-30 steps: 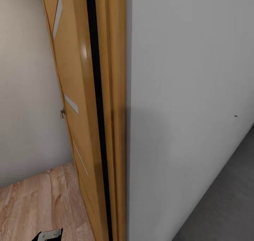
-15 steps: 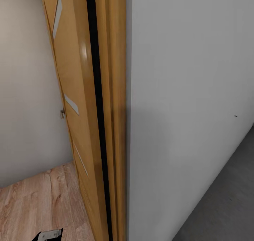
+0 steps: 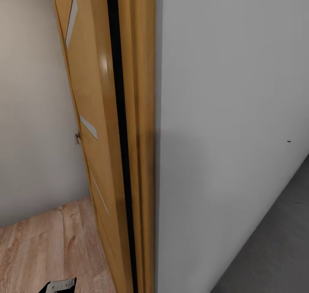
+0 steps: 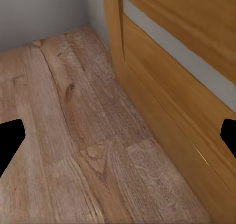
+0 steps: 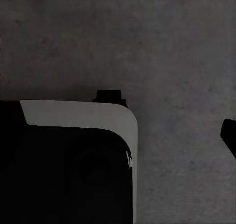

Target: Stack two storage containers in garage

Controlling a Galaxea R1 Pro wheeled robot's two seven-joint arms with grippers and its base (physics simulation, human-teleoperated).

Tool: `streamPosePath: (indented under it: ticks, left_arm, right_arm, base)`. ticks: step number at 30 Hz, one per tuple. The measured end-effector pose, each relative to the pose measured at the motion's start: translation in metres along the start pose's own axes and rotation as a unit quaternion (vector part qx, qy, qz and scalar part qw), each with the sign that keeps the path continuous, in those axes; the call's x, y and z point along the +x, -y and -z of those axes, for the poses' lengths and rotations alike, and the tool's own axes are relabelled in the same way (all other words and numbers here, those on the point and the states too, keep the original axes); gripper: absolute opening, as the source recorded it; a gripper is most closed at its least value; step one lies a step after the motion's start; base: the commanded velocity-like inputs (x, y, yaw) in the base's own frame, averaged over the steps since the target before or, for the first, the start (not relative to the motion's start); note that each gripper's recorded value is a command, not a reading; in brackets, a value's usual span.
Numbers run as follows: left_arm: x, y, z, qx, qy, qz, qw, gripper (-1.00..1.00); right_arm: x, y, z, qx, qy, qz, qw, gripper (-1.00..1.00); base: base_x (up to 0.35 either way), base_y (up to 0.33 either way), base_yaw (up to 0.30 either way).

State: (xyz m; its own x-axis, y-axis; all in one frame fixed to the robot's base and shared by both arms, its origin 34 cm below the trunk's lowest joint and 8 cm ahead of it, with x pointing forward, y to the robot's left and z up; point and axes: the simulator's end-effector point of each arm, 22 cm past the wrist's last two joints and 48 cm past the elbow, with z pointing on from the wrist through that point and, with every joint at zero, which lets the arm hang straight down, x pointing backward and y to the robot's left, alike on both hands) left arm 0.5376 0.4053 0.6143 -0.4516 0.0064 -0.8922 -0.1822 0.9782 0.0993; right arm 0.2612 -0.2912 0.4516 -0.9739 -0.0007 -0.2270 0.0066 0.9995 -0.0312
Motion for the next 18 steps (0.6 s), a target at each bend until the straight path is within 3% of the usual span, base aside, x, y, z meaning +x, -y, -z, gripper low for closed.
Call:
streamPosePath:
  ticks: [7,18]
  left_arm:
    - [0.0001,0.0,0.0,0.0,0.0,0.0,1.0,1.0]
    - [0.0002,-0.0002,0.0001,0.0,0.0,0.0,1.0,1.0]
  right_arm:
    - [0.0,0.0,0.0,0.0,0.0,0.0,1.0,1.0]
    - [0.0,0.0,0.0,0.0,0.0,0.0,1.0,1.0]
  base:
    - [0.0,0.0,0.146]
    - [0.0,0.0,0.025]
